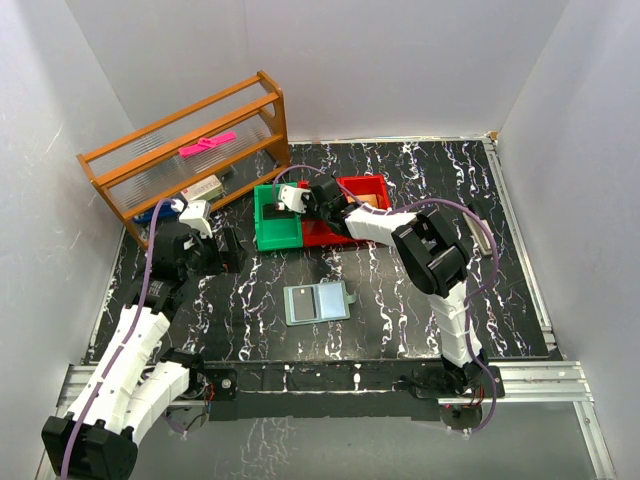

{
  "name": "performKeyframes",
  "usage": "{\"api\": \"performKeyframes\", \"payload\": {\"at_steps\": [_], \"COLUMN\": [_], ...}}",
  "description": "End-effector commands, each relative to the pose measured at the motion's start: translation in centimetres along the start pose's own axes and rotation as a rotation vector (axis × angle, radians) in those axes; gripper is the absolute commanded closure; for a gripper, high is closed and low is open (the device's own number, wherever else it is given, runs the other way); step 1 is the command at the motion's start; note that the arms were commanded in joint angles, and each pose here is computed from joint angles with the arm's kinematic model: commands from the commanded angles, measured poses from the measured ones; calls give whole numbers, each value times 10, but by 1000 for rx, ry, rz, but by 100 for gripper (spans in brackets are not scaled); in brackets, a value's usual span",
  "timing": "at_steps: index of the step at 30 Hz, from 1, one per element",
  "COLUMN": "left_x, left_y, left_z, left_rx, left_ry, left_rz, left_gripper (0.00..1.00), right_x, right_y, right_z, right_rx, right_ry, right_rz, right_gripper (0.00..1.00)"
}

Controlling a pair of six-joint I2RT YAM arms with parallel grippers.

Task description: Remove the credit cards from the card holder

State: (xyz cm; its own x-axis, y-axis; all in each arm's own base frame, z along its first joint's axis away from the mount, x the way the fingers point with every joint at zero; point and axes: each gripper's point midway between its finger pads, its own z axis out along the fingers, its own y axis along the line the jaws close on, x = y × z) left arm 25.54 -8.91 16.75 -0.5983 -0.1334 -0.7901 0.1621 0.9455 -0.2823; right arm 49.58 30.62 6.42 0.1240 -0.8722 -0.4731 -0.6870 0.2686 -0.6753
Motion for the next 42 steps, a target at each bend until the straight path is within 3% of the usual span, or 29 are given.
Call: {"api": "performKeyframes", "payload": {"at_steps": [1,12,42], "left_x": [2,5,11], "left_y": [-3,-4,-11], "left_z": [1,3,6], "left_rx": [24,35,80], "left_ry": [5,20,56], "left_rz": [13,13,16], "left_gripper": [1,1,1], "right_x": [-13,-1,-15], "right_y": [-20,-26,-21], "right_z": [1,-1,-4], "right_rx": [48,80,47], "right_ry": [-44,13,-37], "right_rz": [-6,-24,111], "right_gripper": [75,60,49]}}
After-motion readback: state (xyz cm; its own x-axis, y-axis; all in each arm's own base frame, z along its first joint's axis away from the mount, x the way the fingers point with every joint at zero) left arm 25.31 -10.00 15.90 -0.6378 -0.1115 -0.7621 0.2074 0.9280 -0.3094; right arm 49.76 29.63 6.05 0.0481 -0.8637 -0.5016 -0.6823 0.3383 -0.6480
